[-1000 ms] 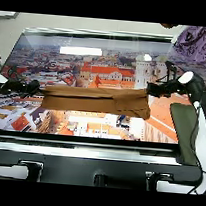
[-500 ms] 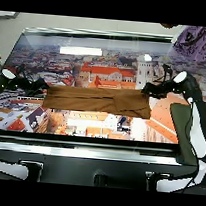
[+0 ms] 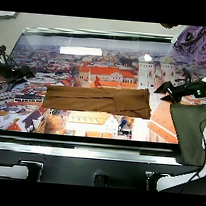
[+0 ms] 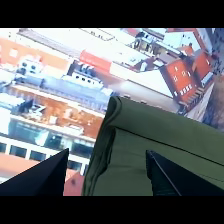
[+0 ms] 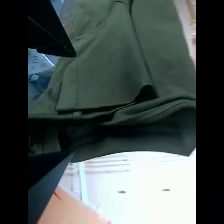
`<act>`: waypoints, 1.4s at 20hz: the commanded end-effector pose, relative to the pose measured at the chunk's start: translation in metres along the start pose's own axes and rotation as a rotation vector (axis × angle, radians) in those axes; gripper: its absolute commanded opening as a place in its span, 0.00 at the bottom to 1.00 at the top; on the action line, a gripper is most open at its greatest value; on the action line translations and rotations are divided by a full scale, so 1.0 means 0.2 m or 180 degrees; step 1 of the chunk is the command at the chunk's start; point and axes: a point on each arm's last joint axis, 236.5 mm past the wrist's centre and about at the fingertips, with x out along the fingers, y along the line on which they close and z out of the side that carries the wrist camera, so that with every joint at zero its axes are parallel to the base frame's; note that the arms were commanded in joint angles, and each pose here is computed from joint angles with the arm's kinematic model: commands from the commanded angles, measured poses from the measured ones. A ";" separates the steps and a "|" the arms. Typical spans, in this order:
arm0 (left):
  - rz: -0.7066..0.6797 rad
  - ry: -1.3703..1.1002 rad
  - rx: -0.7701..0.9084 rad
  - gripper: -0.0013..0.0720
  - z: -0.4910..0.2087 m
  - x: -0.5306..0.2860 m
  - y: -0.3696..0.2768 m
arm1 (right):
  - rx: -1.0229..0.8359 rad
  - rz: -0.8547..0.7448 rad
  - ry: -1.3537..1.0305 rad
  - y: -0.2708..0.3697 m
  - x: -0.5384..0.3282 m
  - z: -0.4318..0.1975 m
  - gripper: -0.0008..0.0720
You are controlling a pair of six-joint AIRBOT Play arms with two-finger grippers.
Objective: Fold the clothes and pants, and hang the long-sleeved shirts on hangers.
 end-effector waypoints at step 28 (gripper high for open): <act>-0.1198 0.0696 0.0272 0.04 -0.63 0.41 -1.27 | -0.0076 -0.0672 -0.0323 0.24 -0.15 -0.05 0.04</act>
